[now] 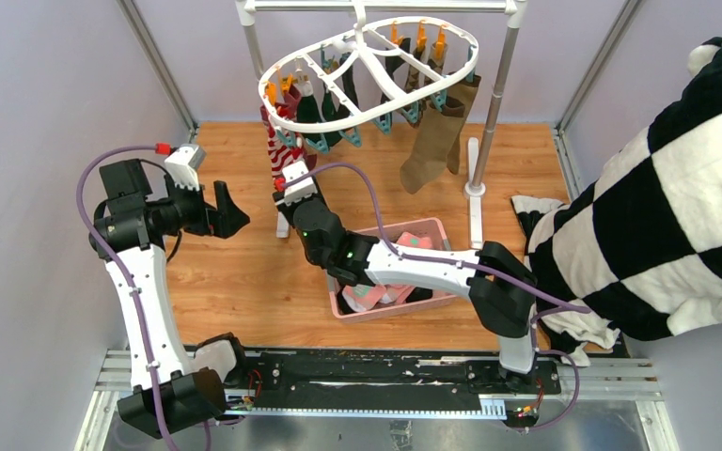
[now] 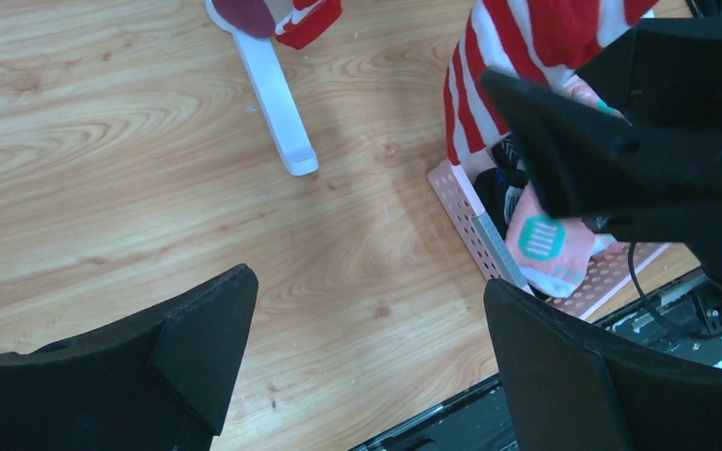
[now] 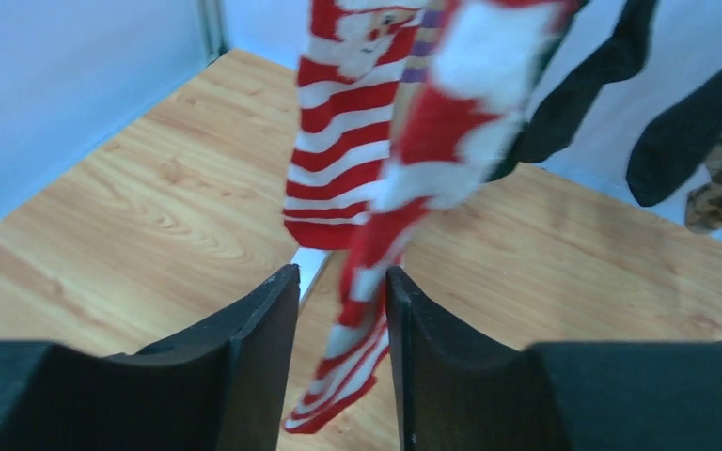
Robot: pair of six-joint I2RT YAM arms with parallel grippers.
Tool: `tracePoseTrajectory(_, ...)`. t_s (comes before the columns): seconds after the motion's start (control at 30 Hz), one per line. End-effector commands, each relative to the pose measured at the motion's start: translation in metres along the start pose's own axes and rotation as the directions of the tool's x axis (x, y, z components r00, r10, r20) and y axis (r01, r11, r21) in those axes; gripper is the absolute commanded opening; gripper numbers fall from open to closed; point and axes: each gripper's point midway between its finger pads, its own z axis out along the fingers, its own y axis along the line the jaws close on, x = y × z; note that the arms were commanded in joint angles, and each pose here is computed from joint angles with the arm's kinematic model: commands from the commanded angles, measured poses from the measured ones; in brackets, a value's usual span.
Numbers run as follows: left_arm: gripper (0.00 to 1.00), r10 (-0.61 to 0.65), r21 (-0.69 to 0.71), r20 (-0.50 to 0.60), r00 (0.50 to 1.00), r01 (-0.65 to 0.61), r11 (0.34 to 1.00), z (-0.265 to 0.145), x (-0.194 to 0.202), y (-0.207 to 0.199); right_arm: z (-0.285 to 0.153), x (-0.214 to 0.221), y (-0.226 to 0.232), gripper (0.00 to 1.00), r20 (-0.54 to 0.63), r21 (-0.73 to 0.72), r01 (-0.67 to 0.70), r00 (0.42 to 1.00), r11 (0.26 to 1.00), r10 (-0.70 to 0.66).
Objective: Remove the socks clipped to the hanger
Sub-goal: Remove the sock from the hanger.
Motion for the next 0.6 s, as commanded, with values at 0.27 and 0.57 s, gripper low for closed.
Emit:
tracePoseTrajectory(0.27,1.0,0.068,0.084,0.045,0.997,-0.071,0.994,-0.011,-0.002,-0.024,-0.034,-0.045,0.022,0.0,0.047,-0.343,-0.16,0.981,0.925,0.187)
tracePoseTrajectory(0.57,1.0,0.109,0.296,0.073,0.991,-0.126,0.947,-0.007,-0.001,-0.071,-0.122,-0.066,0.034,0.0,-0.159,-0.731,-0.39,0.895,0.56,0.416)
